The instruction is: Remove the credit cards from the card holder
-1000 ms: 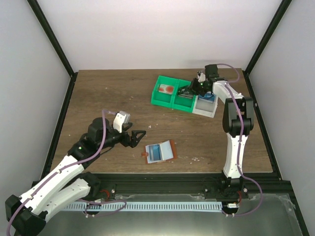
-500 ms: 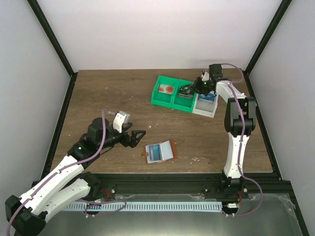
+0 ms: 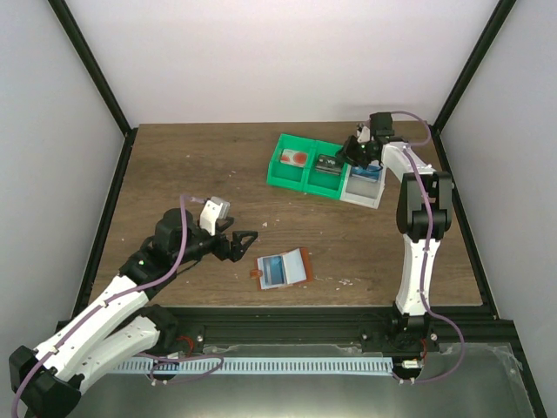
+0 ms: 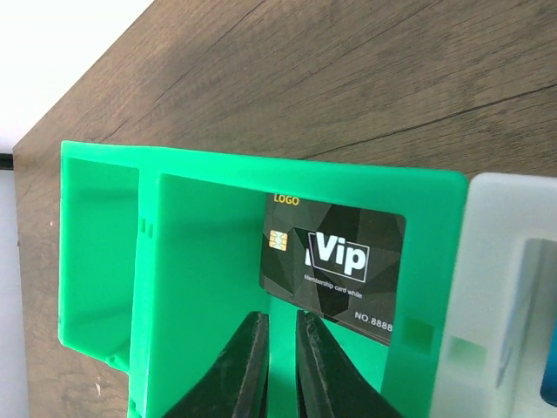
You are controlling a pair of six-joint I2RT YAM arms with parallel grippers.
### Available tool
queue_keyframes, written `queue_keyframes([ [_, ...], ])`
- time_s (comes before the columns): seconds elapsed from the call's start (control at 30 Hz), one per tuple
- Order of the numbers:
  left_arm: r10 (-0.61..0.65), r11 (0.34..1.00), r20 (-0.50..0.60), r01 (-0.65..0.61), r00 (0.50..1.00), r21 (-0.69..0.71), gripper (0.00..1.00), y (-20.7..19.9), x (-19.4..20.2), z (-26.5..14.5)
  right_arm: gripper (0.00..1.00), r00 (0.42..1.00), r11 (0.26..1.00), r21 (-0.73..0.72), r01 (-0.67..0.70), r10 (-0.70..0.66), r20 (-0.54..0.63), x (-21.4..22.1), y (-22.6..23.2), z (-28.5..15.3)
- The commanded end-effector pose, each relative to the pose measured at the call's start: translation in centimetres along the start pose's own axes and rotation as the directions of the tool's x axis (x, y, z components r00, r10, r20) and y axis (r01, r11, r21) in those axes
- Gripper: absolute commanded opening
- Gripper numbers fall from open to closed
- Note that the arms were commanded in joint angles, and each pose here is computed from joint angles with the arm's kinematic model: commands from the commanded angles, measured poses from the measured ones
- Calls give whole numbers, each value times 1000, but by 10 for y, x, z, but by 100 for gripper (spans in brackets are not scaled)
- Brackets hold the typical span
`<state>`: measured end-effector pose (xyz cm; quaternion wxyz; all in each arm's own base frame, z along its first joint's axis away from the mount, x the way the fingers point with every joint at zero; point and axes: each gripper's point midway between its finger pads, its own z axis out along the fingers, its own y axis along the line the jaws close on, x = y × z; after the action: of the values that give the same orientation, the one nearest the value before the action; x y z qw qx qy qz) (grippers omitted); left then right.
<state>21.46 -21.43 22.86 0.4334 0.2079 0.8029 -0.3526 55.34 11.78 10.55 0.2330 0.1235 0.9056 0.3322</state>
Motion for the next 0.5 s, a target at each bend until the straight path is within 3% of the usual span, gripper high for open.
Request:
queue_keyframes([
  [0.0,19,1000,10,-19,1000,0,100,0,0,-2,11,999,1000,6,0,0,47,-19,3,-11],
  [0.47,-27,999,-64,25,998,-31,100,4,4,5,20,996,999,-45,17,-12,93,-3,36,-65],
])
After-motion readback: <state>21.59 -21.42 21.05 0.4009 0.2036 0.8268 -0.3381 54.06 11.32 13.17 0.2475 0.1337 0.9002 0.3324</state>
